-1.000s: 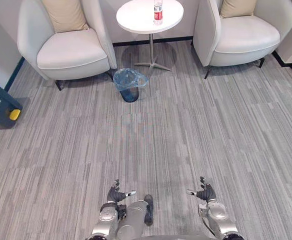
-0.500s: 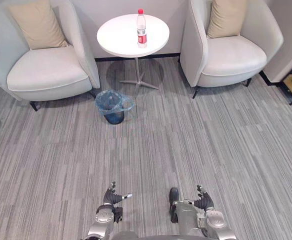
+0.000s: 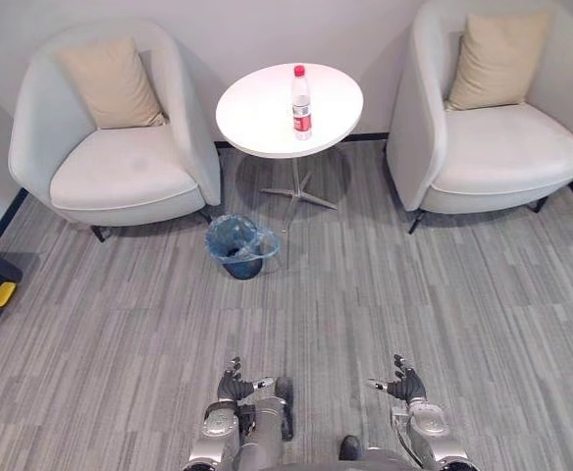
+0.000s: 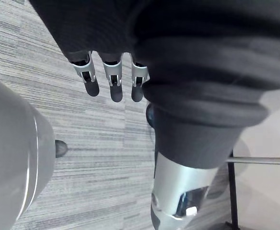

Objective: Gather rubbish on tea table into small bin, then transfer packed bag to large trash can.

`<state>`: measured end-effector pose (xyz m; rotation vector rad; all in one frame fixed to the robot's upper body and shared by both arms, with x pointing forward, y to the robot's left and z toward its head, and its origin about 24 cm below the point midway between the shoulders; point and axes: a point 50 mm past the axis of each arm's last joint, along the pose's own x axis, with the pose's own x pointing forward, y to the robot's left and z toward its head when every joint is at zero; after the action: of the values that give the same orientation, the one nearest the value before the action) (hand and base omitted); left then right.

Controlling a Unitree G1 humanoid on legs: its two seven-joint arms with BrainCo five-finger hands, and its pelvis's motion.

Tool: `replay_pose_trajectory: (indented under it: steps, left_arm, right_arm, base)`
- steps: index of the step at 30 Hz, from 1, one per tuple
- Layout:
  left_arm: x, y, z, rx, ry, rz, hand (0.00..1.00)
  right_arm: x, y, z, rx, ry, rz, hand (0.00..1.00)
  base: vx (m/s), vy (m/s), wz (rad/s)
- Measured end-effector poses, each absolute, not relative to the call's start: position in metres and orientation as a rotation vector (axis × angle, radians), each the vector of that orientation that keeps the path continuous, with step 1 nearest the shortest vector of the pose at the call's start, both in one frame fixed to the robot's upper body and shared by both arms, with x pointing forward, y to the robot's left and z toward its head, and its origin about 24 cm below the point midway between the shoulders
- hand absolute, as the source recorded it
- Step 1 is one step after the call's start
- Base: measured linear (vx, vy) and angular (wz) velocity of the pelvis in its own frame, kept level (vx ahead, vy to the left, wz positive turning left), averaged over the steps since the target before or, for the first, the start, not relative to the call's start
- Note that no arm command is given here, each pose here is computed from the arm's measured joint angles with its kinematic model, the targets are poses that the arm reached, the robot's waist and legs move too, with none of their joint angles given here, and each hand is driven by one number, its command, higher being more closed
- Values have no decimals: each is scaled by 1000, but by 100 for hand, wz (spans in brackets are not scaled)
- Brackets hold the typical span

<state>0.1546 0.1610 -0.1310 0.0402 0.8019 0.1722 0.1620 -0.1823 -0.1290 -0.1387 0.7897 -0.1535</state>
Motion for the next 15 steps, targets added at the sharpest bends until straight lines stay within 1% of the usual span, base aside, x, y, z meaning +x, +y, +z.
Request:
replay_pose_trajectory:
  steps: [5, 6, 8, 12, 15]
  left_arm:
    - [153, 164, -134, 60, 822, 161, 0]
    - [150, 165, -135, 66, 830, 160, 0]
    - [148, 170, -135, 81, 832, 166, 0]
    - [160, 170, -130, 73, 802, 170, 0]
    - [163, 177, -128, 90, 789, 178, 0]
  right_arm:
    - [152, -179, -134, -137, 818, -138, 0]
    - [145, -179, -137, -142, 841, -132, 0]
    - [148, -177, -135, -149, 828, -110, 0]
    - [158, -179, -131, -164, 801, -104, 0]
    - [154, -177, -133, -158, 809, -103, 0]
  base:
    - [445, 187, -21]
    - [461, 96, 2]
    - [446, 54, 12]
    - [406, -55, 18]
    - [458, -185, 35]
